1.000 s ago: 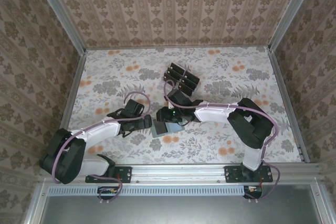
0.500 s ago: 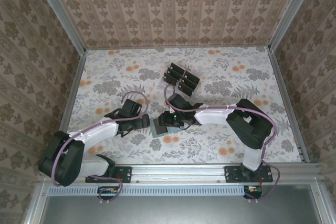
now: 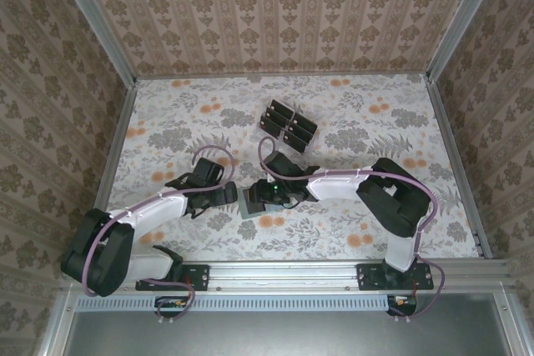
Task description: Put the credit cards into the card holder
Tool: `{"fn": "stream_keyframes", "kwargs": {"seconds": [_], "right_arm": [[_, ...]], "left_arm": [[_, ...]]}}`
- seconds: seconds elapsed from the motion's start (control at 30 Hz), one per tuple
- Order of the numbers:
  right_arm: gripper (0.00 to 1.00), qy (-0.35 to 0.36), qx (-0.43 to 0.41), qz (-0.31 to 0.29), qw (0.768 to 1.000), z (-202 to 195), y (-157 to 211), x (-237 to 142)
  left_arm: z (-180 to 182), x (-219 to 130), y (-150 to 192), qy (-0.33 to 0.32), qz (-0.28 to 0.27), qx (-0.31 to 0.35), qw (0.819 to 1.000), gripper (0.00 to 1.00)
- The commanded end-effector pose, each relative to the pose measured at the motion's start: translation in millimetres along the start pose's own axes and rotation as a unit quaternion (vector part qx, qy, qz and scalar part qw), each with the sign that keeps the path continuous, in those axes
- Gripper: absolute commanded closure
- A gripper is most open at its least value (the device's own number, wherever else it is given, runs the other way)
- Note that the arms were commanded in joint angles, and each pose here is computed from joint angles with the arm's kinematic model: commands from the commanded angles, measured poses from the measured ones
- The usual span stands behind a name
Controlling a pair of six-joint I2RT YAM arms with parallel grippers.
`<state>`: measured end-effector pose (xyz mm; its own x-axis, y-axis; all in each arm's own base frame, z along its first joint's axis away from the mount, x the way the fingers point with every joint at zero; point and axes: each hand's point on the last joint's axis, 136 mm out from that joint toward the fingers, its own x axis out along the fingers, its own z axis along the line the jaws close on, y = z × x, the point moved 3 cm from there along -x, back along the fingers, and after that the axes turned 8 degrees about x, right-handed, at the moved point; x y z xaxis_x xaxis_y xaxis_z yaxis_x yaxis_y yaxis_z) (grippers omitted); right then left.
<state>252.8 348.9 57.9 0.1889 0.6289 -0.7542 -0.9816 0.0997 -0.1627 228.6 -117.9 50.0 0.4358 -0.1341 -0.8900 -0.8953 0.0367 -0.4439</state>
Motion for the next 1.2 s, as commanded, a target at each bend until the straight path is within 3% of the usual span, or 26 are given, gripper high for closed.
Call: {"fn": "stream_keyframes", "kwargs": {"seconds": [0.0,0.43,0.73,1.17], "right_arm": [[0.58,-0.007,0.006,0.003,1.000,7.3,0.9,8.3],[0.56,-0.027,-0.023,-0.028,0.999,39.3,-13.5,-17.1],[0.52,0.027,-0.041,-0.033,0.998,22.8,-15.1,-16.9],[0.52,0.038,-0.039,-0.015,0.998,13.9,-11.9,0.3]], "left_arm": [[1.0,-1.0,1.7,0.006,-0.002,0.009,1.000,0.00],[-3.0,-6.3,-2.9,0.018,-0.006,0.011,1.000,0.00],[1.0,-10.3,0.0,0.010,-0.006,0.005,1.000,0.00],[8.7,-2.4,8.1,-0.018,0.012,-0.002,1.000,0.00]]}}
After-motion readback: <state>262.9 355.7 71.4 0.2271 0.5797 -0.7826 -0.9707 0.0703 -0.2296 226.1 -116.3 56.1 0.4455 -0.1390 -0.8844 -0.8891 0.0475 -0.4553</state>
